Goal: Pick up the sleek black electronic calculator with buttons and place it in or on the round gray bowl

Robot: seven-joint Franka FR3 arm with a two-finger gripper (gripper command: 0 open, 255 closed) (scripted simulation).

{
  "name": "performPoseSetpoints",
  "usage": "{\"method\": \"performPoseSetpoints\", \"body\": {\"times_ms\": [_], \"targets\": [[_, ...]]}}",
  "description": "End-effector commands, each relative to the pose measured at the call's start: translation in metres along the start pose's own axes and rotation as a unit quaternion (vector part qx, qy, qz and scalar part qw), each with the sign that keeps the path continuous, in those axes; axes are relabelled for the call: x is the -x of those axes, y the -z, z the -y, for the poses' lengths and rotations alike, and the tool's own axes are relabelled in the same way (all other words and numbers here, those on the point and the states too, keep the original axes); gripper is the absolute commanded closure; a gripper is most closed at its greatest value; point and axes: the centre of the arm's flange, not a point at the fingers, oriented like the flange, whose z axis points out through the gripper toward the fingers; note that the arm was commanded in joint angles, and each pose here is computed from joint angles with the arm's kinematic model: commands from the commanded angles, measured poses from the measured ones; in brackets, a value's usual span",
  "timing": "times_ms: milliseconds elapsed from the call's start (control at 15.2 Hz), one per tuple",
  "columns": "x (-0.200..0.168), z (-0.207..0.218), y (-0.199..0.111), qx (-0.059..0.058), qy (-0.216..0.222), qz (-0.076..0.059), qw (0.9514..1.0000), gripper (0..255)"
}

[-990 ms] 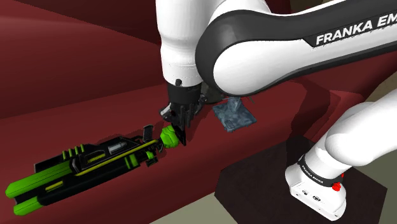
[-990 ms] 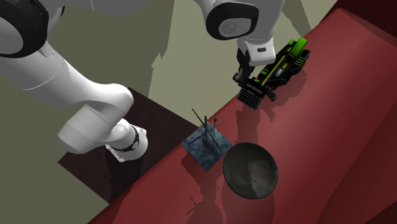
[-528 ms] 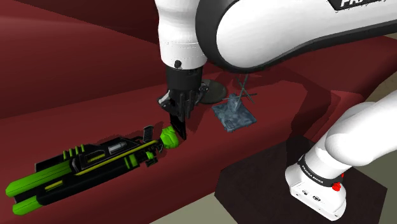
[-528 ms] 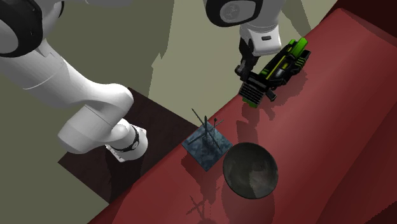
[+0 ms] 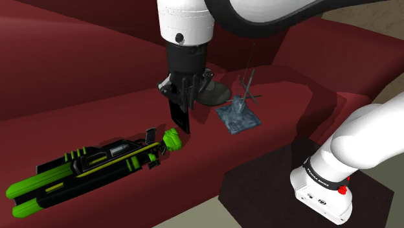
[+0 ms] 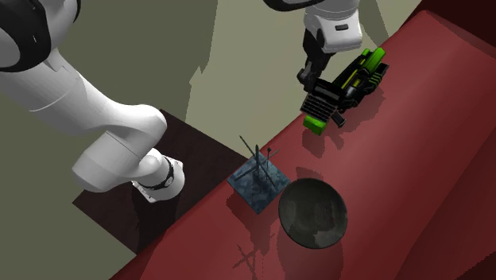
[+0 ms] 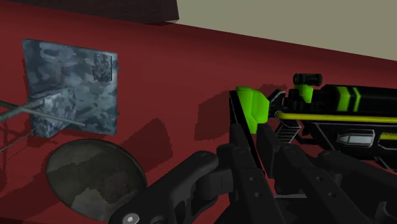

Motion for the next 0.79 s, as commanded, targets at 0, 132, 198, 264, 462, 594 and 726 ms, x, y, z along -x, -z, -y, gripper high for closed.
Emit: {"method": "performPoseSetpoints", "body": {"times_ms": [0,132,198,264,462,594,726], "targets": [[0.000,0.000,0.011,0.000,0.000,0.000,1.0000,255],[-0.001,0.000,0.022,0.000,0.000,0.000,1.0000,255],[-0.002,0.000,0.027,0.000,0.000,0.000,1.0000,255],[-0.002,0.000,0.032,0.000,0.000,0.000,1.0000,255],[-0.016,-0.022,0.040,0.000,0.000,0.000,1.0000,255],[-0.031,-0.044,0.043,0.000,0.000,0.000,1.0000,255],[-0.045,-0.066,0.046,0.000,0.000,0.000,1.0000,255]]}}
